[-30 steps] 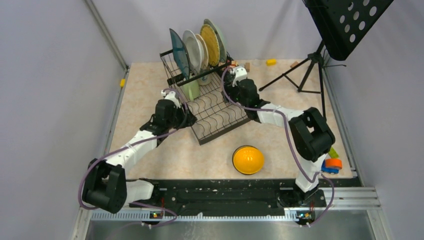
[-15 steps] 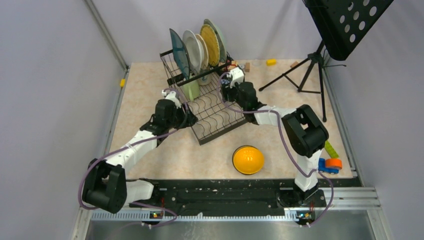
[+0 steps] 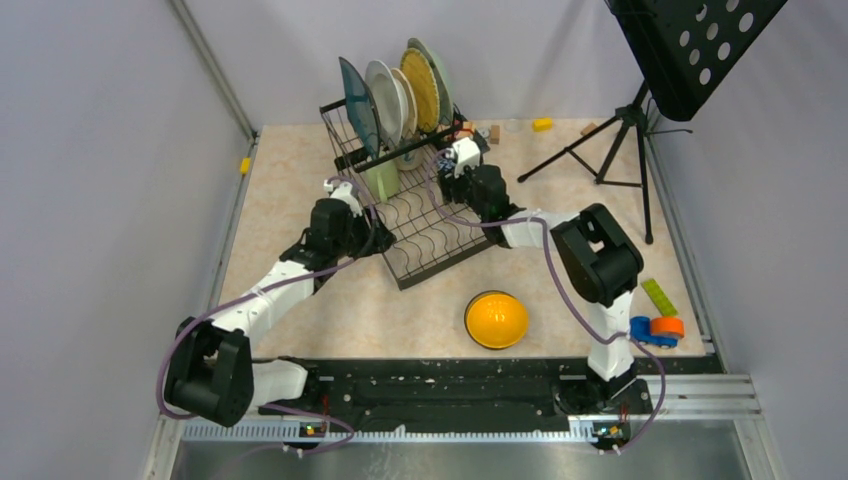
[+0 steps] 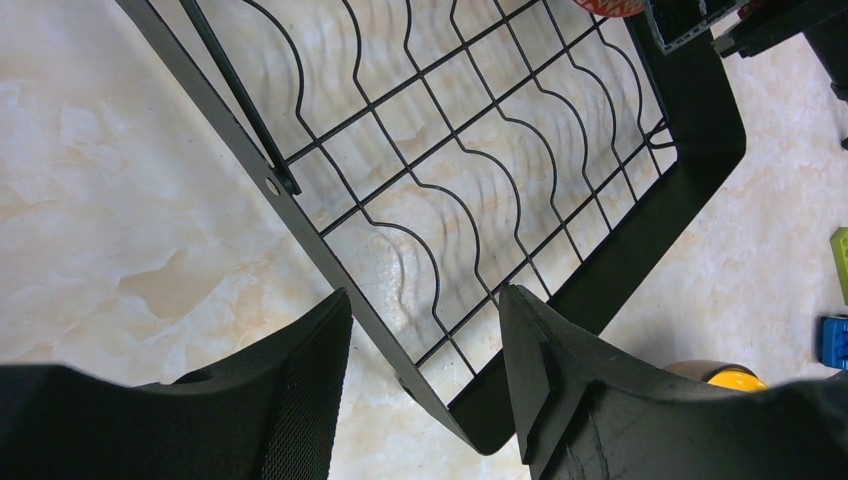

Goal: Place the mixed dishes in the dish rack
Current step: Insert the bowl into the dish rack, then pick up the bowl from the center of the board.

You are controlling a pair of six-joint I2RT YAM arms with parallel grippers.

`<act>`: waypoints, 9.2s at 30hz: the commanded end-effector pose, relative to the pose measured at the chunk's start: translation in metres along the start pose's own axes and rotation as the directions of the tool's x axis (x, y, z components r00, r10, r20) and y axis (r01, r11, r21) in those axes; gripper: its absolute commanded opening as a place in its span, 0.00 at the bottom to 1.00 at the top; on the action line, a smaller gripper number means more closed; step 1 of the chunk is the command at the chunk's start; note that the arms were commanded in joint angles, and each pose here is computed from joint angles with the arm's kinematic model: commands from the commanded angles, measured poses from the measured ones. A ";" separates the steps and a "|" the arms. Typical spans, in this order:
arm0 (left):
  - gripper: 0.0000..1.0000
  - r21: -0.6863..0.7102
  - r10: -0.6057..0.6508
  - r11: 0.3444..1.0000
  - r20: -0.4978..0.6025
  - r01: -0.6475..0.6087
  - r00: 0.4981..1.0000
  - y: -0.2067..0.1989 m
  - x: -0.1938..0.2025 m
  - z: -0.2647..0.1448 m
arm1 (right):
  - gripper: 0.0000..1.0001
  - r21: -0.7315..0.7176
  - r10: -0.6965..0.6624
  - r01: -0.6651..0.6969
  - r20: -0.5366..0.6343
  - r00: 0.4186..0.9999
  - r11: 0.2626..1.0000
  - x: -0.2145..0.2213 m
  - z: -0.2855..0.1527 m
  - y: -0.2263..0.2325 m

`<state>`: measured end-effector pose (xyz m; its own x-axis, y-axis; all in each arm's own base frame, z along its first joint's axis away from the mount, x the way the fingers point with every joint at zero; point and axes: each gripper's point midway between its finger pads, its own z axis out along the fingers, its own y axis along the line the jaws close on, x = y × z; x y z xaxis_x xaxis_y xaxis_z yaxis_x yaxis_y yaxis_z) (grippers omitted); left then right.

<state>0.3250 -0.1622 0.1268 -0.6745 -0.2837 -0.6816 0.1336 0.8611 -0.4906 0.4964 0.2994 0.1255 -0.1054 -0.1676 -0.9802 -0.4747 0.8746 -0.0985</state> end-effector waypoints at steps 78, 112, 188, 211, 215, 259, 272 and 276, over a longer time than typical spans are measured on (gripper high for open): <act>0.58 0.005 0.018 1.000 0.008 -0.018 1.000 0.000 -0.003 0.000 | 0.81 0.152 0.136 -0.139 0.029 0.990 0.979 -0.059 -0.028 -0.027; 0.65 0.412 0.551 0.757 0.017 -0.508 0.834 -0.136 0.022 -0.021 | 0.97 0.305 0.724 -0.709 0.085 0.685 0.636 -0.019 -0.225 -0.042; 0.92 0.142 0.511 0.849 0.029 -0.509 0.859 -0.104 0.008 -0.002 | 0.21 0.413 0.500 -0.282 -0.740 0.450 0.866 0.090 -0.338 0.036; 0.91 0.130 0.518 0.848 0.002 -0.514 0.855 -0.098 0.014 0.004 | 0.30 0.394 0.469 -0.257 -0.774 0.426 0.882 0.094 -0.341 0.038; 0.91 0.103 0.519 0.850 0.011 -0.517 0.855 -0.094 0.009 0.002 | 0.25 0.394 0.469 -0.257 -0.776 0.422 0.882 0.096 -0.341 0.038; 0.91 0.357 0.478 0.811 0.053 -0.464 0.877 -0.141 0.018 -0.003 | 0.00 0.298 0.445 -0.332 -0.549 0.707 0.895 0.015 -0.312 0.016; 0.83 0.744 0.506 0.574 0.006 -0.341 0.863 -0.202 0.055 -0.026 | 0.00 0.231 0.526 -0.473 -0.387 0.757 0.850 -0.018 -0.308 0.019; 0.78 0.716 0.550 0.597 -0.037 -0.362 0.835 -0.191 0.061 -0.017 | 0.00 0.196 0.529 -0.492 -0.360 0.768 0.848 -0.027 -0.305 0.022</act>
<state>0.2471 -0.3320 0.1754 -0.5708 0.2096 -0.7939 0.7964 0.3766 -0.4732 0.2129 0.1712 0.1750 -0.7126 0.1035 -0.6939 -0.1454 0.9458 0.2904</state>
